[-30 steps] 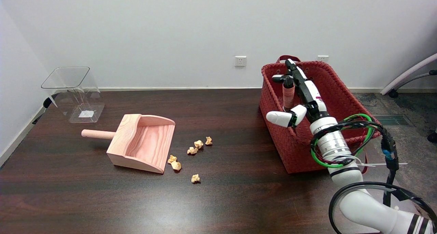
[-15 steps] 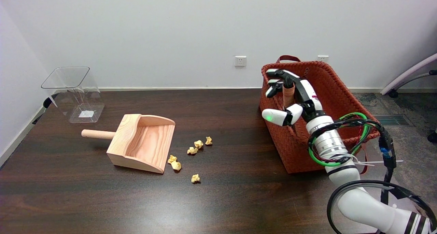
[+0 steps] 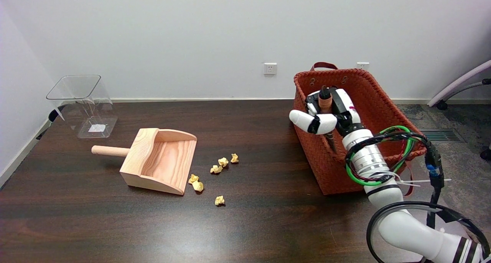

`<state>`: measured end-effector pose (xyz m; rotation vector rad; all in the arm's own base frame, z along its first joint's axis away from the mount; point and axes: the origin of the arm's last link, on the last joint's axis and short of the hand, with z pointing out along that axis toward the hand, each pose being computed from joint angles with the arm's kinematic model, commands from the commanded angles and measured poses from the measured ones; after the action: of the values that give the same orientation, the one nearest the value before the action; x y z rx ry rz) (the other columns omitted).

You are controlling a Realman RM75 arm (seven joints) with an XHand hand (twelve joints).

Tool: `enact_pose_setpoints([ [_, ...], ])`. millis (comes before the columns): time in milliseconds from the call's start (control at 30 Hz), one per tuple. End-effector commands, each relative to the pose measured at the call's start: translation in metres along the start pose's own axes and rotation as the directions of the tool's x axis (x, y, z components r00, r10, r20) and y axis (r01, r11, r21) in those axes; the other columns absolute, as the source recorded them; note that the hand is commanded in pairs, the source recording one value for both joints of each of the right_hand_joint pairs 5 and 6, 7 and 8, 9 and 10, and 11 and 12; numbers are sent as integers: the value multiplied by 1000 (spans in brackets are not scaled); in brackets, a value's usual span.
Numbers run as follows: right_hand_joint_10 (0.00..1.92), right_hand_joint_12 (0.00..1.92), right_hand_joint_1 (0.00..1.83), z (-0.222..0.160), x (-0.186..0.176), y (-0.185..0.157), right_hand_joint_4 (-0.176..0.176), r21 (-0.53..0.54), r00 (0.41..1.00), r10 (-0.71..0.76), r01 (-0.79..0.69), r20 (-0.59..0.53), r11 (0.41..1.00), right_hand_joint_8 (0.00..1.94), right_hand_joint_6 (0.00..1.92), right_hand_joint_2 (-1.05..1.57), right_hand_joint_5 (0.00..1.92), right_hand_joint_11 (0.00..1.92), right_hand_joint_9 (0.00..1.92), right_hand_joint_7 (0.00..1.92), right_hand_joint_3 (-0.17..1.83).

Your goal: Pick up the broom.

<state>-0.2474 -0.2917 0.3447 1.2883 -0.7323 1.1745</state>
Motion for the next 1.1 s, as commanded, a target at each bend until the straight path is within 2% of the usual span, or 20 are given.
enact_pose_setpoints([
  [33,1920,1920,983,2,0,-3,0,5,1000,29,-29,-4,1000,1920,1920,-31,1920,1920,1920,1920,1055],
  [233,1920,1920,1132,4,1,-6,0,18,1000,19,-18,-6,1000,1920,1920,-127,1920,1920,1920,1920,1166],
  [367,1920,1920,1241,5,1,-7,0,20,1000,19,-19,-8,1000,1920,1920,67,1920,1920,1920,1920,976],
  [433,1920,1920,1278,6,1,-7,0,19,1000,23,-22,-11,1000,1920,1920,267,1920,1920,1920,1920,989],
  [533,1920,1920,1326,6,2,-7,0,22,999,32,-32,-14,999,1920,1920,667,1920,1920,1920,1920,888],
  [667,1920,1920,1315,7,3,-8,0,25,999,34,-33,-20,999,1920,1920,905,1920,1920,1920,1920,793],
  [933,1920,1920,1244,12,9,-18,0,55,999,33,-31,-43,998,1920,1920,941,1920,1920,1920,1920,847],
  [1100,1920,1920,1270,19,15,-31,0,91,998,33,-28,-57,996,1920,1920,1159,1920,1920,1920,1920,749],
])
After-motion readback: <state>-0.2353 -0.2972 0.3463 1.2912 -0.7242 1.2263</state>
